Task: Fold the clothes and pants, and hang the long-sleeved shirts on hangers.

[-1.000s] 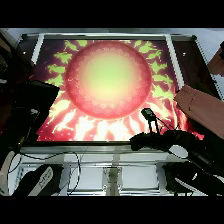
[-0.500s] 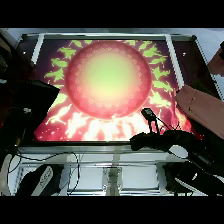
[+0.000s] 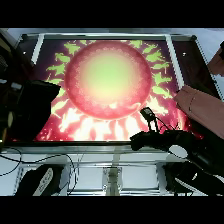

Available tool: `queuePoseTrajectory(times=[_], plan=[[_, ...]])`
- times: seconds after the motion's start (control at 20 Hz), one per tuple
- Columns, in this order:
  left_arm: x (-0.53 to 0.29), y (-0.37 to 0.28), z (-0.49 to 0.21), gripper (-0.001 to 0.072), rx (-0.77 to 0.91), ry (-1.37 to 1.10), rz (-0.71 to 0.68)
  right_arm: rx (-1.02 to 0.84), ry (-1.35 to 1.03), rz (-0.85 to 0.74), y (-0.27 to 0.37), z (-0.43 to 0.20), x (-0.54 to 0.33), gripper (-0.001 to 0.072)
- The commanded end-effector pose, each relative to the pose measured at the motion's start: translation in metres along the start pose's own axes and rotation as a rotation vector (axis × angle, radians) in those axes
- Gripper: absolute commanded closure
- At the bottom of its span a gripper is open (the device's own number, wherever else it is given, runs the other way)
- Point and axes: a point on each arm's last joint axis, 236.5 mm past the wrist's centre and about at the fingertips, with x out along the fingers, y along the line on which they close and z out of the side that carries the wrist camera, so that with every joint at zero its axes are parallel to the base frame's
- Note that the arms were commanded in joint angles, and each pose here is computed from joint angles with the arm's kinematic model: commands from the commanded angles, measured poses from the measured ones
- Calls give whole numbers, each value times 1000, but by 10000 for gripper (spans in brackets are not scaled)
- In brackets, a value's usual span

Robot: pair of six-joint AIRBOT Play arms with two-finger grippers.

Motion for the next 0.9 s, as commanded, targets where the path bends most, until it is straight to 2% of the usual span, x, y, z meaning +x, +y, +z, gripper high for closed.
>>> queuePoseTrajectory(times=[0.0,0.2,0.3,0.45,0.75,0.85], plan=[[-80,-16,79,678,20,-184,-181,-159,-23,2,3,9,-4,523],[-147,-34,119,678,91,-310,-275,-435,-148,23,28,53,-32,367],[-166,-52,128,678,145,-354,-315,-610,-225,22,41,74,-46,365],[-183,-81,132,678,229,-392,-374,-754,-298,30,58,93,-59,365],[-222,-132,137,677,380,-490,-474,-875,-234,67,81,85,-27,362],[-233,-145,136,677,422,-513,-501,-875,-209,70,82,85,-5,216]])
